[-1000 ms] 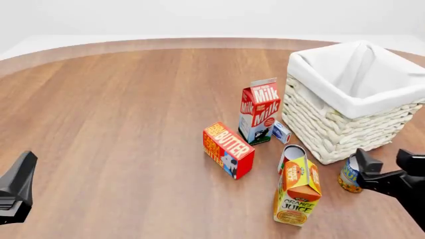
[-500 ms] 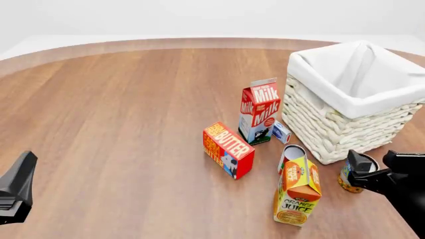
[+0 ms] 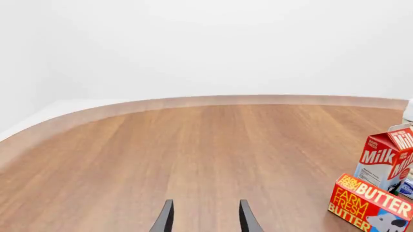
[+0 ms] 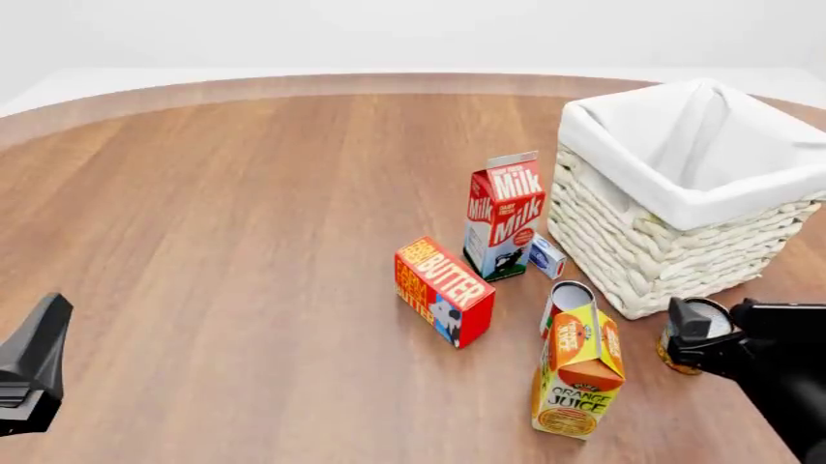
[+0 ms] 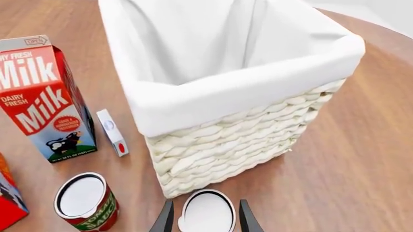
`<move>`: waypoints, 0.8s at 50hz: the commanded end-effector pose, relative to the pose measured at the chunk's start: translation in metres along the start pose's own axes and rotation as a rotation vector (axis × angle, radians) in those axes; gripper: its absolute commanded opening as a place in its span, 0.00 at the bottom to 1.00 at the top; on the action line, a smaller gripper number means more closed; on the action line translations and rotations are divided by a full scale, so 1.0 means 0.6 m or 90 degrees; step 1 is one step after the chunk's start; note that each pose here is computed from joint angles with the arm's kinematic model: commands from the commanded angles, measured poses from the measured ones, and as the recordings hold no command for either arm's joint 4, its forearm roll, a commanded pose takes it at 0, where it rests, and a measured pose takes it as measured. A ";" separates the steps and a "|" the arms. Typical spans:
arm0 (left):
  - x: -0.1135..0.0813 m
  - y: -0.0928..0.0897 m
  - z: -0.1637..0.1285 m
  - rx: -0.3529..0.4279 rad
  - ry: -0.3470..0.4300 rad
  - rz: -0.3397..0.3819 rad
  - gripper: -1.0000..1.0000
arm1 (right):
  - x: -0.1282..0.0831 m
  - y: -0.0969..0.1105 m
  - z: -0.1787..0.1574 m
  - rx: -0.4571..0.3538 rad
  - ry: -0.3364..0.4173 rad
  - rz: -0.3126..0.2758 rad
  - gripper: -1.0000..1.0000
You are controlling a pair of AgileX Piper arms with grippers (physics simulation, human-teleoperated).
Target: Pick up the alphabet soup, and put it in the basket.
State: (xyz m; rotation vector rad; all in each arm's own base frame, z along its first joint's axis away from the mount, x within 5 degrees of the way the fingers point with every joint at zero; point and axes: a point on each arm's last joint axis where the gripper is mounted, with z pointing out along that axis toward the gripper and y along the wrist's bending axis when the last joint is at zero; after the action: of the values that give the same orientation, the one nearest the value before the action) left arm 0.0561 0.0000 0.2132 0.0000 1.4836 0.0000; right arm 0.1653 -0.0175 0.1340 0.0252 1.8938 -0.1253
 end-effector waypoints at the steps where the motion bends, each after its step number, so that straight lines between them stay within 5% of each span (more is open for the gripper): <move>1: 0.000 0.000 0.000 0.000 0.000 0.000 1.00 | 0.012 0.000 0.010 0.002 0.006 -0.002 1.00; 40: 0.000 0.000 0.000 0.000 0.000 0.000 1.00 | 0.028 -0.001 0.016 0.005 0.033 0.006 1.00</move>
State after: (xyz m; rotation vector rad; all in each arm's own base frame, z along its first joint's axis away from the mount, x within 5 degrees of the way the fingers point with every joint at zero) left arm 0.0561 0.0000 0.2132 0.0000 1.4836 0.0000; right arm 0.1692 -0.0194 0.1173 0.0375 1.9345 -0.1266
